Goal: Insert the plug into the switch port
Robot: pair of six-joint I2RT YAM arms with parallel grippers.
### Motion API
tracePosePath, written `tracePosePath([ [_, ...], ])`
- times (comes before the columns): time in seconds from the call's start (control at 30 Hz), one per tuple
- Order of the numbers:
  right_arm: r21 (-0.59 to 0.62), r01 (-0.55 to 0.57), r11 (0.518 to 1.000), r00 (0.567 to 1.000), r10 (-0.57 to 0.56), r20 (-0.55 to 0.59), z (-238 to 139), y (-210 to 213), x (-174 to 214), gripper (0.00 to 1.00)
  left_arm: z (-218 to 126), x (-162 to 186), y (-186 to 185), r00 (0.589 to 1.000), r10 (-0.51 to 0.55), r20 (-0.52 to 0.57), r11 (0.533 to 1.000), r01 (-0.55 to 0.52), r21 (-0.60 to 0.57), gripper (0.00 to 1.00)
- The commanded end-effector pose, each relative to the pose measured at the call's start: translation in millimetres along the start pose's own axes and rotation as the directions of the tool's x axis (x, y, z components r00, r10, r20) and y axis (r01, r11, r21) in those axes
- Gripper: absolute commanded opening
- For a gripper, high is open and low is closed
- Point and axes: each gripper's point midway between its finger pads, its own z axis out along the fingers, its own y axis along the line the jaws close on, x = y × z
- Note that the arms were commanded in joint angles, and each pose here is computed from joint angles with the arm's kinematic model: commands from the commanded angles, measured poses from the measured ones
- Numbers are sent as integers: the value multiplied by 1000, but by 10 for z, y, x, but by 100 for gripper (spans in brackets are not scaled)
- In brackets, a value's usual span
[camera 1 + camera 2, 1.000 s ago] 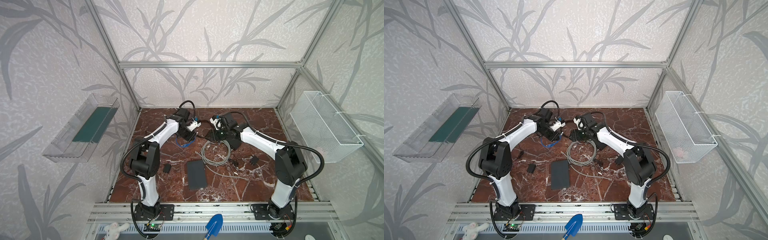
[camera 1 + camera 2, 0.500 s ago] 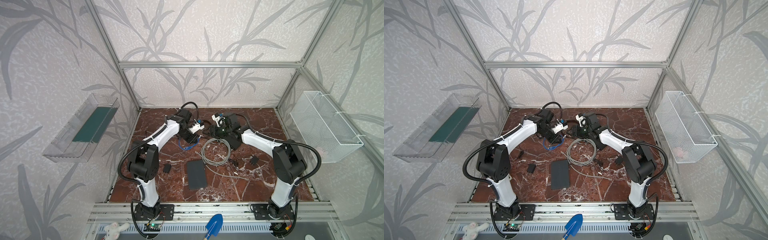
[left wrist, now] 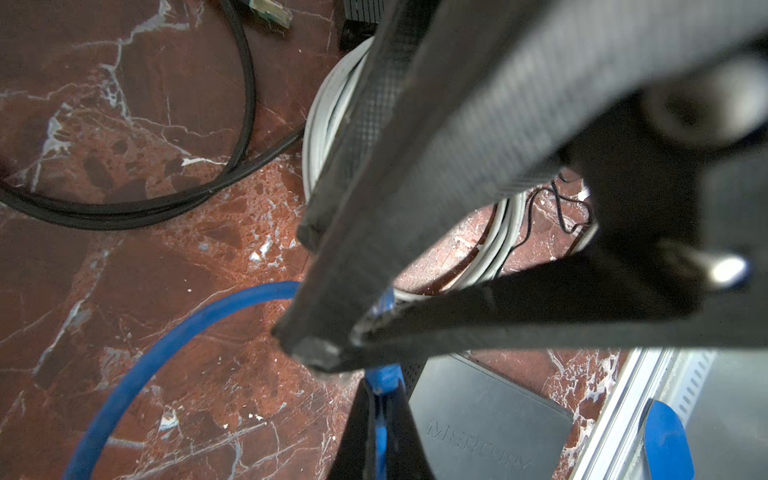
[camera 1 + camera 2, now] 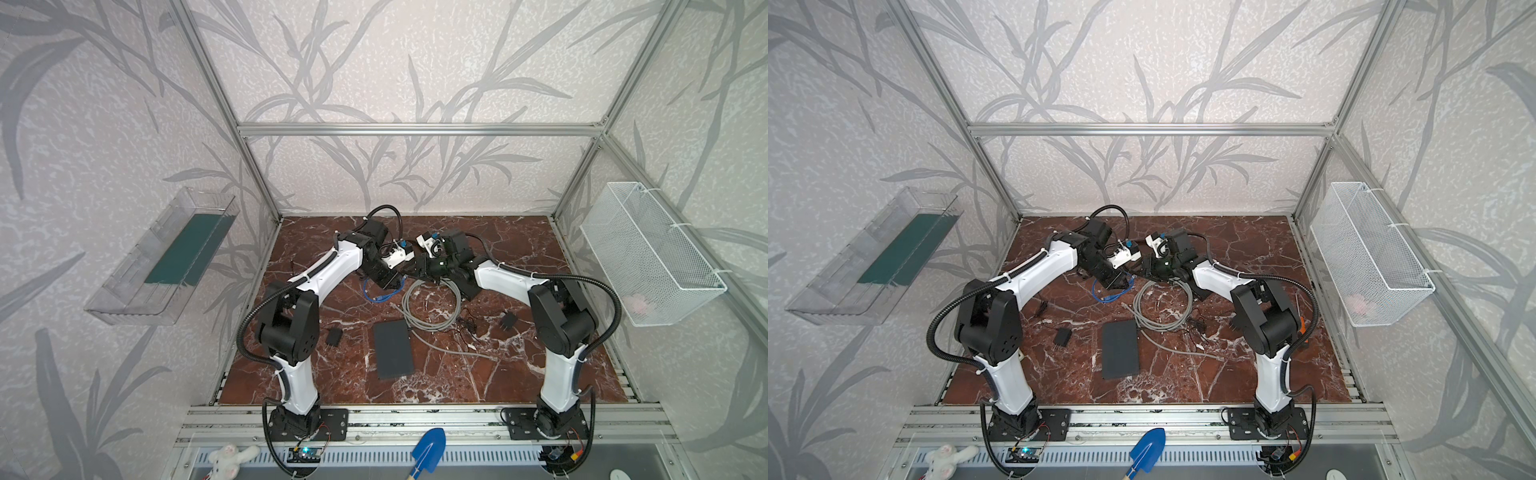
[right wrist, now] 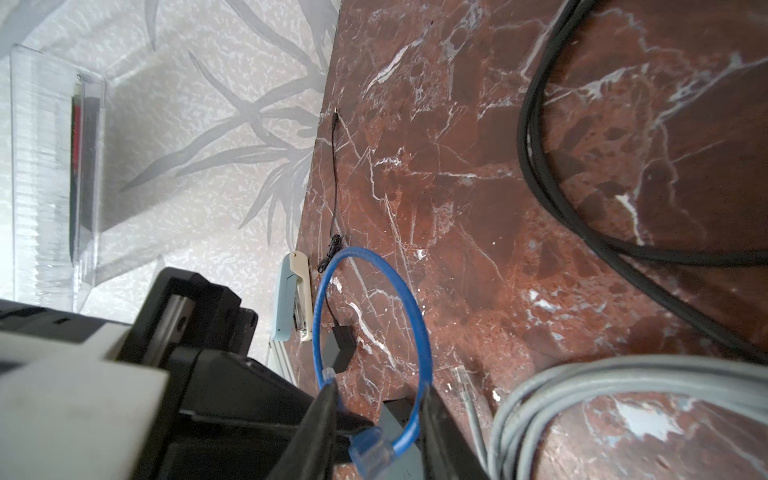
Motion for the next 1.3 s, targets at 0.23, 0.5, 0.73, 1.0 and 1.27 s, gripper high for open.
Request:
tracePosePath([
  [0.23, -38, -14, 999, 999, 12, -41, -3, 2, 152, 21, -35, -61, -66, 1000, 0, 31, 1000, -1, 27, 5],
  [0.5, -9, -62, 998, 997, 61, -44, -46, -15, 166, 8, -26, -38, -17, 999, -23, 29, 1000, 24, -3, 9],
  [0.73, 128, -276, 953, 961, 278, 1, -165, -242, 58, 7, -134, -177, 34, 992, -37, 119, 990, 53, -133, 43],
  [1.0, 160, -358, 920, 934, 356, 43, -264, -225, 1, 6, 108, -155, -81, 979, -34, 199, 983, 69, -169, 51],
  [1.27, 129, -381, 916, 925, 378, 43, -285, -151, 5, 5, 266, -196, 15, 976, -42, 213, 978, 84, -192, 51],
])
